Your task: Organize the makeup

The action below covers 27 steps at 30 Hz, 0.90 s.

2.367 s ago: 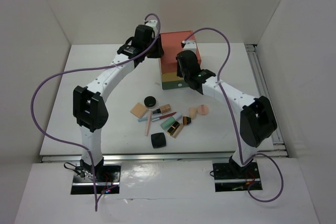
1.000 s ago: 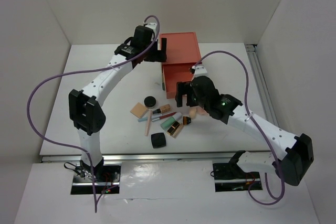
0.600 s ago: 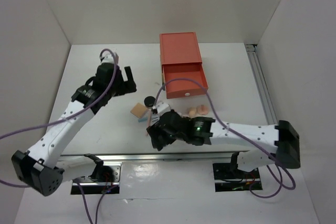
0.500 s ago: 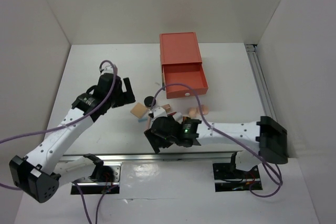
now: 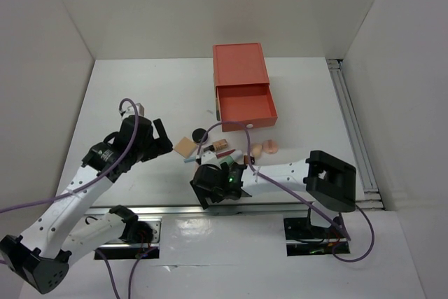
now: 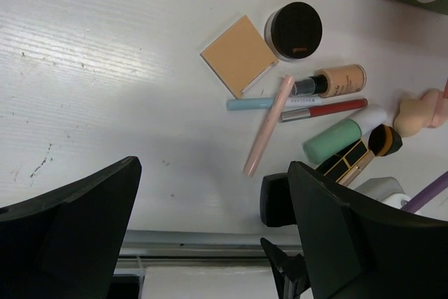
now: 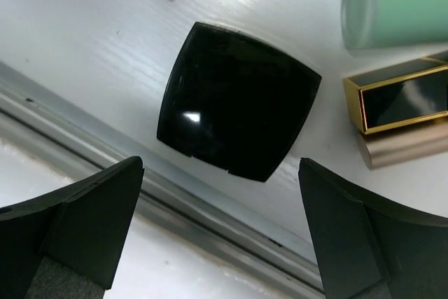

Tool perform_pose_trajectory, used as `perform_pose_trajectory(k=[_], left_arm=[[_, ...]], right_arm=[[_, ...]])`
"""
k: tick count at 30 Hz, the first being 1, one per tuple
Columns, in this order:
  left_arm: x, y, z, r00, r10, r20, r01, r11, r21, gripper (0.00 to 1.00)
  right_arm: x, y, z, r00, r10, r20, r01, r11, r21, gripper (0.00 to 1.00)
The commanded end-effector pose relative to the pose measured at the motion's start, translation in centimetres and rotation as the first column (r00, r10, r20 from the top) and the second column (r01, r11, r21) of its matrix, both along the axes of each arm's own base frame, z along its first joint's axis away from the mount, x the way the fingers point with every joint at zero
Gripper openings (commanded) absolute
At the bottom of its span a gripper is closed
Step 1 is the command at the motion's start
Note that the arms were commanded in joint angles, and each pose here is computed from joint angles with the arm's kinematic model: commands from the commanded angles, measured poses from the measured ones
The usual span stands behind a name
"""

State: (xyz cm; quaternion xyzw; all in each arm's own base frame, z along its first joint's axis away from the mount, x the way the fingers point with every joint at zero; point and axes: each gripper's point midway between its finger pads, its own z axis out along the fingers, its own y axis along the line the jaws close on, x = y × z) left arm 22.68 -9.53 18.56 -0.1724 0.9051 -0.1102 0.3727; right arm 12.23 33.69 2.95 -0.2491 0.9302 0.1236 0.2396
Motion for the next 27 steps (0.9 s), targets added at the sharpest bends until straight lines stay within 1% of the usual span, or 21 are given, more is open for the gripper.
perform_pose_trajectory(k=[1,6,9,11,12,13,14,16,18,19,21,23,24,25,27], left_arm=[[0.0,0.2,0.1,1.0,0.021,0.0,-0.021,1.0,-0.001,1.0],[-0.2,0.4,0.2,1.0,0.028,0.005,-0.028,1.0,0.004,1.0],[-0.2,0.7,0.7,0.999,0.034,0.016,-0.034,0.999,0.005,1.0],[-0.4,1.0,0.8,0.999,0.041,0.021,-0.041,0.999,0.011,1.0],[-0.3,0.9,1.1,0.999,0.041,0.029,-0.042,0.999,0.007,1.0],[-0.4,1.0,1.4,0.998,0.041,0.038,-0.042,0.999,0.002,1.0],[-0.5,1.0,1.2,0.999,0.041,0.03,-0.042,0.999,0.006,1.0],[-0.6,1.1,1.5,0.998,0.042,0.04,-0.042,0.999,0.001,1.0],[-0.6,1.1,1.5,0.998,0.042,0.04,-0.042,0.999,0.001,1.0],[-0.6,1.1,1.5,0.998,0.042,0.04,-0.042,0.999,0.001,1.0],[-0.5,1.0,1.3,0.999,0.041,0.032,-0.042,0.999,0.005,1.0],[-0.5,0.9,1.0,0.999,0.029,0.021,-0.029,1.0,0.011,1.0],[-0.3,0.8,1.0,0.999,0.029,0.022,-0.029,1.0,0.01,1.0],[0.0,0.5,1.6,0.999,0.014,0.043,-0.014,1.0,0.001,1.0],[0.3,0.1,1.7,0.999,-0.004,0.049,0.004,1.0,-0.003,1.0]], right_arm=[[0.8,2.2,0.5,0.999,-0.015,0.038,0.013,0.999,0.051,0.99],[1.8,2.3,-0.7,0.996,-0.066,0.06,0.065,0.998,0.005,0.99],[2.7,2.4,-1.4,0.99,-0.097,0.099,0.099,0.995,-0.019,0.99],[3.5,2.1,-1.6,0.981,-0.14,0.131,0.145,0.989,-0.032,0.94],[3.4,1.9,-1.6,0.982,-0.139,0.13,0.145,0.989,-0.041,0.9],[3.6,2.2,-1.3,0.979,-0.153,0.137,0.159,0.987,-0.028,0.68],[3.6,1.9,-1.1,0.979,-0.153,0.136,0.159,0.987,-0.034,0.58],[3.6,2.0,-0.2,0.978,-0.162,0.135,0.166,0.986,-0.019,0.42],[3.6,1.9,1.5,0.977,-0.158,0.143,0.158,0.987,0.013,0.4],[3.5,2.0,2.3,0.98,-0.138,0.146,0.136,0.99,0.025,0.39],[2.8,2.3,4.9,0.985,-0.089,0.15,0.08,0.994,0.071,0.39],[2.3,3.6,8.3,0.984,-0.004,0.178,-0.02,0.991,0.13,0.39],[2.3,3.8,11.1,0.978,0.024,0.208,-0.063,0.981,0.181,0.35],[2.9,4.6,14.1,0.963,0.039,0.267,-0.102,0.969,0.226,0.35],[3.8,4.5,18.7,0.943,0.023,0.333,-0.127,0.947,0.294,0.35]])
